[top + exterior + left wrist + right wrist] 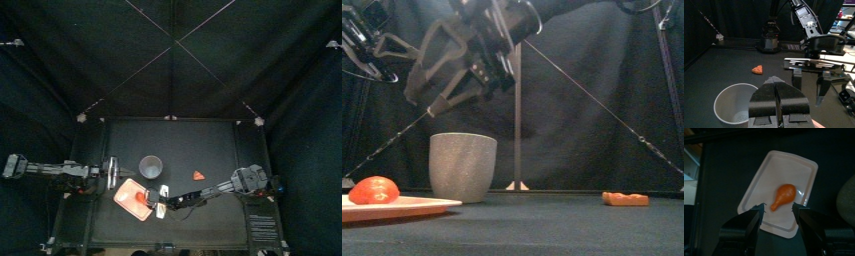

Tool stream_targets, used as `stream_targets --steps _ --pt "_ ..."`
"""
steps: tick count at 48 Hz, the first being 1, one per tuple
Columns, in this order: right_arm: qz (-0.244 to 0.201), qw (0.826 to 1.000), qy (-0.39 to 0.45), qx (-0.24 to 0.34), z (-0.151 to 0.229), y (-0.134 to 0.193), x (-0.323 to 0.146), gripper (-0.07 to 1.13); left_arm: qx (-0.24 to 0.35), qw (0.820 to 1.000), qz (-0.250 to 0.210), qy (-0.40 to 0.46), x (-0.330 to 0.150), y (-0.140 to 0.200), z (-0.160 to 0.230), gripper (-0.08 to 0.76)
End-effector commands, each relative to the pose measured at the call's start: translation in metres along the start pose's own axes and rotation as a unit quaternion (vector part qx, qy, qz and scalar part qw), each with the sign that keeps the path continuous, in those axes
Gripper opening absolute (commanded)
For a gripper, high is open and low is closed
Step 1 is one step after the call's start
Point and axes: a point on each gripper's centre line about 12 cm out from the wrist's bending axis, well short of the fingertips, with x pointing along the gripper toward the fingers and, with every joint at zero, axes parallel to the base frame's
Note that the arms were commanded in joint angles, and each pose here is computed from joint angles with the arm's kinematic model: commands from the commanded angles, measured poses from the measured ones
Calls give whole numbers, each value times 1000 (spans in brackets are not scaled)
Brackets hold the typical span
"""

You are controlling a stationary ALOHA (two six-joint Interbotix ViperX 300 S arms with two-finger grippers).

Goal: Pick the drumstick then place it on the pink plate
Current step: Drop drumstick on the pink plate and return to neutral

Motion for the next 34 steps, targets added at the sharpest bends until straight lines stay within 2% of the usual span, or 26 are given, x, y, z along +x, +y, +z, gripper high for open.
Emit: stream_targets --steps 1,15,28,34 --pt "17 999 -39 -2 29 6 -28 851 2 1000 3 -13 2 1 7 53" --pt "8 999 -32 -1 21 -3 -43 851 3 1000 5 -21 2 2 8 53" --pt "-25 1000 -12 -4 9 -15 -44 851 2 1000 11 -13 0 4 1 53" --pt "-27 1000 -10 -4 8 -16 -44 851 0 1000 12 -6 -1 5 -4 53"
